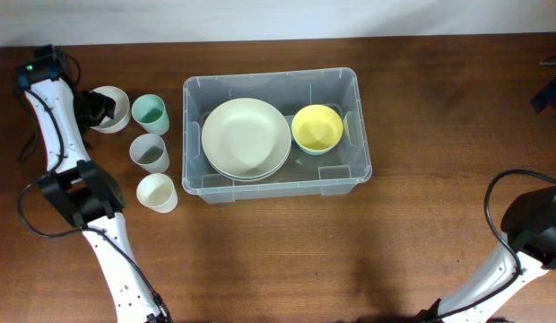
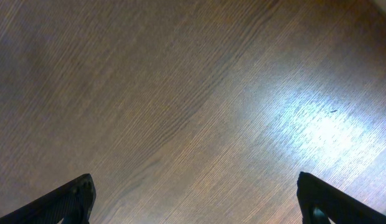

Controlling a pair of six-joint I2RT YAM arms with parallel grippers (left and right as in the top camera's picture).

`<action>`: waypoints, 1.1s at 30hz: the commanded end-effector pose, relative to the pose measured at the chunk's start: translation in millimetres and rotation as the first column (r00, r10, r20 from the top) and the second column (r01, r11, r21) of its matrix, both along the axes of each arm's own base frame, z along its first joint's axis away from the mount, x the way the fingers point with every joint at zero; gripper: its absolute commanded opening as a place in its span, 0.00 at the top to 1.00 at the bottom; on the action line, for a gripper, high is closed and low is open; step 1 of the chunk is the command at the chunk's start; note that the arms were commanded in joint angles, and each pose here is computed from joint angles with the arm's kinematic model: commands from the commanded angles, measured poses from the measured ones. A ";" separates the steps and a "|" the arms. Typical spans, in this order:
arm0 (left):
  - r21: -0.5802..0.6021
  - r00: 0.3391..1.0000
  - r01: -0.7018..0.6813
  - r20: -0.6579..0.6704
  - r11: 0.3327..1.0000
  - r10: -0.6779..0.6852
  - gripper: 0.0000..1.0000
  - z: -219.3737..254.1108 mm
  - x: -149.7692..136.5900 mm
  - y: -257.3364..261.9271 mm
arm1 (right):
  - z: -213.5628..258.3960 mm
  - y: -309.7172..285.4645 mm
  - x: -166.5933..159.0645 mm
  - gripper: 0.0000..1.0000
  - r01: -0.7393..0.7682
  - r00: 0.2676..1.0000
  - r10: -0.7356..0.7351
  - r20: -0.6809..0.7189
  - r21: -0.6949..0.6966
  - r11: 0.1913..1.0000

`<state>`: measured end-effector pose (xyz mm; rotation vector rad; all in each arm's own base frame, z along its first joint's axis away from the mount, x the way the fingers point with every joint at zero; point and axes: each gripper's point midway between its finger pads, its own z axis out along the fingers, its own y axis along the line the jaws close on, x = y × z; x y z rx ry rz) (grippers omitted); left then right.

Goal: Pack container
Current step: 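Grasp the white bowl's rim with the left gripper, then carry the white bowl and lower it onto the yellow bowl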

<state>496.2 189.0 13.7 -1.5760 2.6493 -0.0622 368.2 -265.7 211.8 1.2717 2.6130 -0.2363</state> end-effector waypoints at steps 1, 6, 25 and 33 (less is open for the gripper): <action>-0.013 0.999 -0.009 -0.032 1.000 0.009 0.17 -17.9 -4.5 1.2 | -6.5 -5.0 -2.4 0.01 0.014 1.000 -0.014 -0.019 0.000 1.000; -0.009 1.000 -0.010 -0.024 1.000 0.010 0.27 -17.8 -2.8 3.2 | -6.5 -5.0 -2.4 0.01 0.014 1.000 -0.014 -0.019 0.000 1.000; 0.023 0.998 -0.049 0.028 0.999 0.049 0.99 7.6 -4.6 26.9 | -6.5 -5.0 -2.4 0.01 0.014 1.000 -0.014 -0.019 0.000 1.000; 0.086 0.966 -0.070 0.255 0.994 0.046 0.99 118.6 5.7 35.1 | -6.5 -5.0 -2.4 0.01 0.014 1.000 -0.014 -0.019 0.000 1.000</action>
